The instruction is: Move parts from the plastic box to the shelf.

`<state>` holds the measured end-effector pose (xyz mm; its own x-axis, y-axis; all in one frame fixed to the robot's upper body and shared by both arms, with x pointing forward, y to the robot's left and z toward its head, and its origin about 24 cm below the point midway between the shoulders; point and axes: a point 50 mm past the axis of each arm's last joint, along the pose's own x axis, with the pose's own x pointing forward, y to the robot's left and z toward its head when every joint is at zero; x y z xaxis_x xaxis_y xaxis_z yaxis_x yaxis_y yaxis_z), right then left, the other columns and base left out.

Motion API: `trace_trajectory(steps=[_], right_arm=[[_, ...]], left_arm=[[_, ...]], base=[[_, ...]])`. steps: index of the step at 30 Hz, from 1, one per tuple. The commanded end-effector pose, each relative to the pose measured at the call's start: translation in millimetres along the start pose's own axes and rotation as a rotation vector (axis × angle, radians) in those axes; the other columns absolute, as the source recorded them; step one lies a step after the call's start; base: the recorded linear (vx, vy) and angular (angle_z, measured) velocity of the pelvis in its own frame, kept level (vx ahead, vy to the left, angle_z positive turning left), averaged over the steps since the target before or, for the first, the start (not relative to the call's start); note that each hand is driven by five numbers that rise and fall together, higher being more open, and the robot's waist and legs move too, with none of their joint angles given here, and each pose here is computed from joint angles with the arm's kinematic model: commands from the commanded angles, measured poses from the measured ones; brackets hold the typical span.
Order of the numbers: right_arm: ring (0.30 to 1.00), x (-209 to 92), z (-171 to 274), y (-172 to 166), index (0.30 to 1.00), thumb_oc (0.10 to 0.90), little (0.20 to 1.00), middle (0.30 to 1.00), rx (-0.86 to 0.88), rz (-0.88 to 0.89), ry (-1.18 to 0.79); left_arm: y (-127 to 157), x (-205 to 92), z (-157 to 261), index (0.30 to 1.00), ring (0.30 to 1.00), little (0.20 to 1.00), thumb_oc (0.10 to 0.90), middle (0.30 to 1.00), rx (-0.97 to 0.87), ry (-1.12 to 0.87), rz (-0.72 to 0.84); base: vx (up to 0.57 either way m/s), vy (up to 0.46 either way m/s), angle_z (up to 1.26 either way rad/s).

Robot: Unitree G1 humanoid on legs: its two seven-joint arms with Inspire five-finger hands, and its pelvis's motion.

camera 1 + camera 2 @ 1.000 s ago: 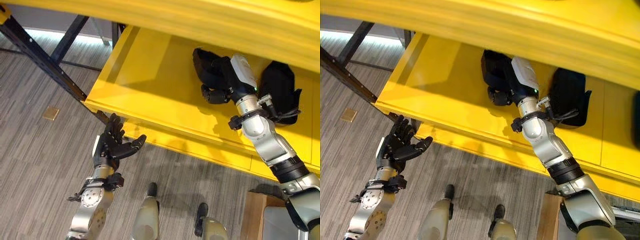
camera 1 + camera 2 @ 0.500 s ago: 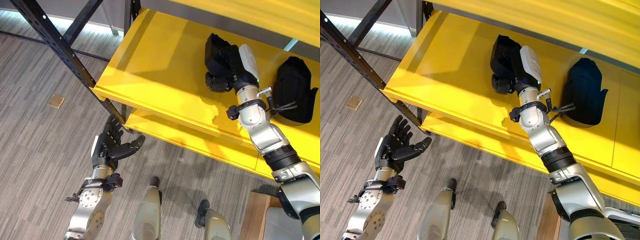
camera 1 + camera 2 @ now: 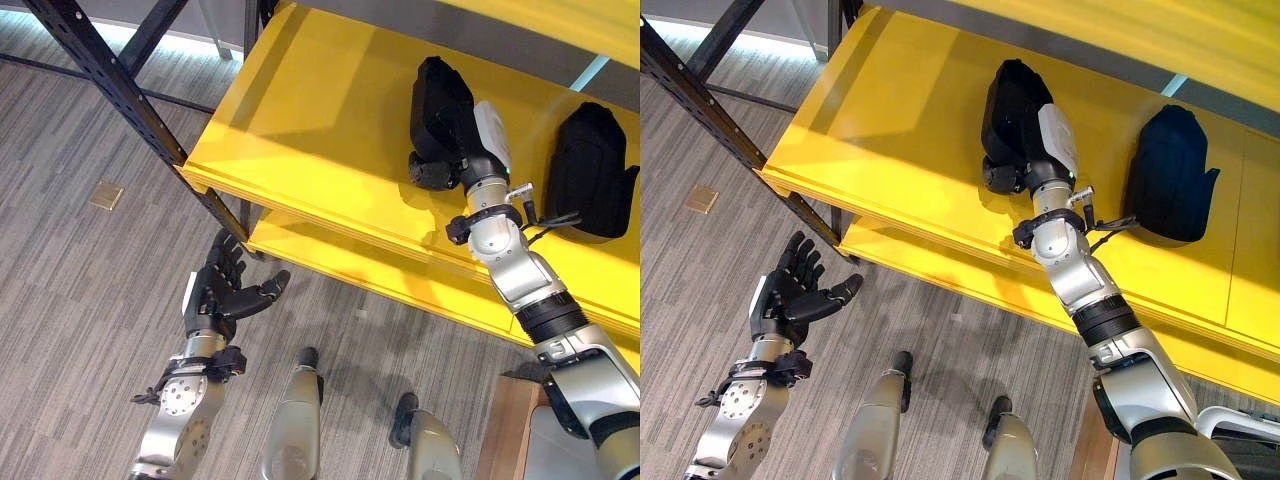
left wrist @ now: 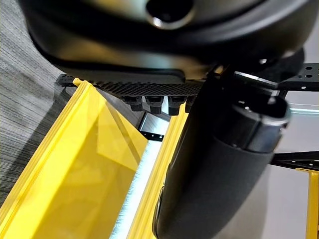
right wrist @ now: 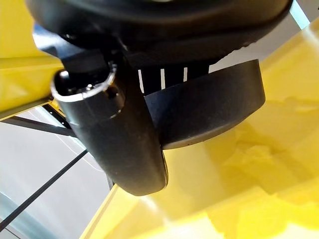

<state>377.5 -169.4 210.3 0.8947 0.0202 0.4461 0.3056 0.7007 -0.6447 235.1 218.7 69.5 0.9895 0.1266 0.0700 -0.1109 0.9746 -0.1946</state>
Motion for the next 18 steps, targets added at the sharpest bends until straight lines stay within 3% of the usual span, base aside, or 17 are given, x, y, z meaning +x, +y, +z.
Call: trace_trajectory(steps=[1, 18], right_arm=[[0.3, 18.3, 27.0, -30.5, 0.3, 0.4, 0.3, 0.3, 0.027, -0.153, -0.11], [0.3, 27.2, 17.0, -31.3, 0.3, 0.4, 0.3, 0.3, -0.028, -0.15, -0.05]], left_arm=[[-13.7, 1.0, 47.4, 1.0, 1.0, 1.0, 0.9, 1.0, 0.017, -0.247, -0.103], [-14.9, 2.1, 52.5, 1.0, 1.0, 1.0, 0.9, 1.0, 0.016, -0.274, -0.111]], base=[[0.0, 0.0, 0.0], [0.0, 0.0, 0.0]])
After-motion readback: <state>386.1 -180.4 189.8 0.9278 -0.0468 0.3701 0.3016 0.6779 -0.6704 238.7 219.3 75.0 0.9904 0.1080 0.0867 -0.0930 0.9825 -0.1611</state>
